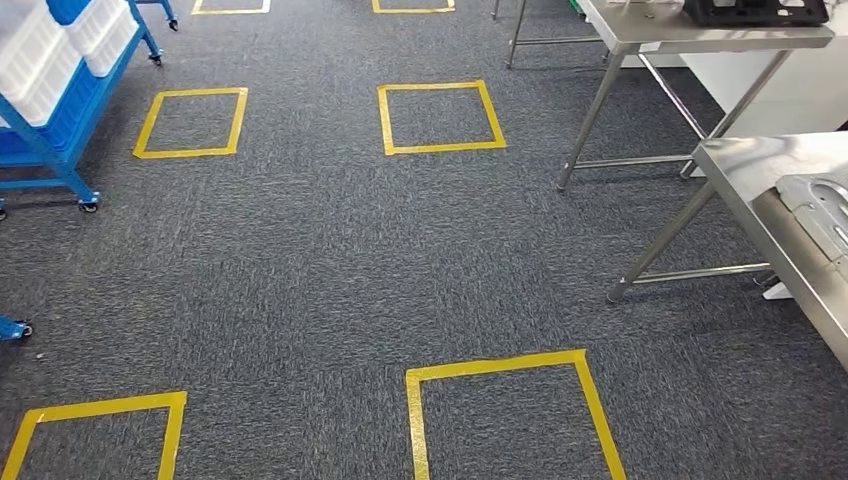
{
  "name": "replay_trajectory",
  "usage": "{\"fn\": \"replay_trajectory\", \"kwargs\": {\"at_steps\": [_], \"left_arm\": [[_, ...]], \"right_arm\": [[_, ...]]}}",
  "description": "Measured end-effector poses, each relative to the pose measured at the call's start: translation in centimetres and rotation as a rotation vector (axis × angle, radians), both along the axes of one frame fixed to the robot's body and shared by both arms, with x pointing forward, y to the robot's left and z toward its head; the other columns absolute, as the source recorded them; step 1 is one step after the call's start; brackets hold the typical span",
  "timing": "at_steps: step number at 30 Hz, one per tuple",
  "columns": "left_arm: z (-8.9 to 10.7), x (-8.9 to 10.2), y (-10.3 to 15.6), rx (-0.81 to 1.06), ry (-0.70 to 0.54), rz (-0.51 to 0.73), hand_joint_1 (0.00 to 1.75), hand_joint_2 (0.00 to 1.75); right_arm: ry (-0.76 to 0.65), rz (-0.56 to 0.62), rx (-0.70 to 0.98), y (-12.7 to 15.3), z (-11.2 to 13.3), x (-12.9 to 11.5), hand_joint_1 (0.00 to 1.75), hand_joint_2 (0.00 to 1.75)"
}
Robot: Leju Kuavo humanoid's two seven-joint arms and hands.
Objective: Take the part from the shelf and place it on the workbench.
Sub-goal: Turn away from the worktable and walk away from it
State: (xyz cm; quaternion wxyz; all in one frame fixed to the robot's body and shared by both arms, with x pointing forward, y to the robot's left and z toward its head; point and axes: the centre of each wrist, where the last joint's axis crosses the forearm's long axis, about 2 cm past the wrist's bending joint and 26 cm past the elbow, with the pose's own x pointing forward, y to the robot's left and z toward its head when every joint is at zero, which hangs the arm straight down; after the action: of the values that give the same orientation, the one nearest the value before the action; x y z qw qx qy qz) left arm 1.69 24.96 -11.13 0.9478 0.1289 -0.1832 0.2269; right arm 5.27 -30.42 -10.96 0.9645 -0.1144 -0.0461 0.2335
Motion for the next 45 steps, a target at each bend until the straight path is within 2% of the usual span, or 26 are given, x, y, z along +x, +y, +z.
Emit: {"fn": "replay_trajectory", "kwargs": {"at_steps": [5, 11, 19, 28, 38, 45], "left_arm": [[0.0, -0.2, 0.0, 0.002, -0.001, -0.011, 0.00, 0.00], [0.0, -0.2, 0.6, 0.070, -0.046, -0.112, 0.00, 0.00], [-0.1, -0.8, 1.4, 0.087, -0.114, -0.156, 0.00, 0.00], [-0.2, -1.8, 2.5, 0.102, -0.089, -0.199, 0.00, 0.00], [-0.3, -1.0, 4.3, 0.094, -0.098, -0.296, 0.00, 0.00], [-0.3, -0.8, 4.9, 0.092, -0.103, -0.314, 0.00, 0.00]], "right_arm": [[0.023, -0.044, 0.014, 0.0, -0.1, -0.8, 0.00, 0.00], [-0.040, -0.097, 0.052, 0.7, -0.2, -1.1, 0.00, 0.00], [-0.050, -0.092, 0.082, 1.4, -0.3, -1.7, 0.00, 0.00], [-0.074, -0.134, 0.099, 1.4, -0.2, -1.3, 0.00, 0.00], [-0.075, -0.189, 0.111, 1.7, -0.3, -2.1, 0.00, 0.00], [-0.066, -0.210, 0.110, 1.8, -0.3, -2.2, 0.00, 0.00]]}}
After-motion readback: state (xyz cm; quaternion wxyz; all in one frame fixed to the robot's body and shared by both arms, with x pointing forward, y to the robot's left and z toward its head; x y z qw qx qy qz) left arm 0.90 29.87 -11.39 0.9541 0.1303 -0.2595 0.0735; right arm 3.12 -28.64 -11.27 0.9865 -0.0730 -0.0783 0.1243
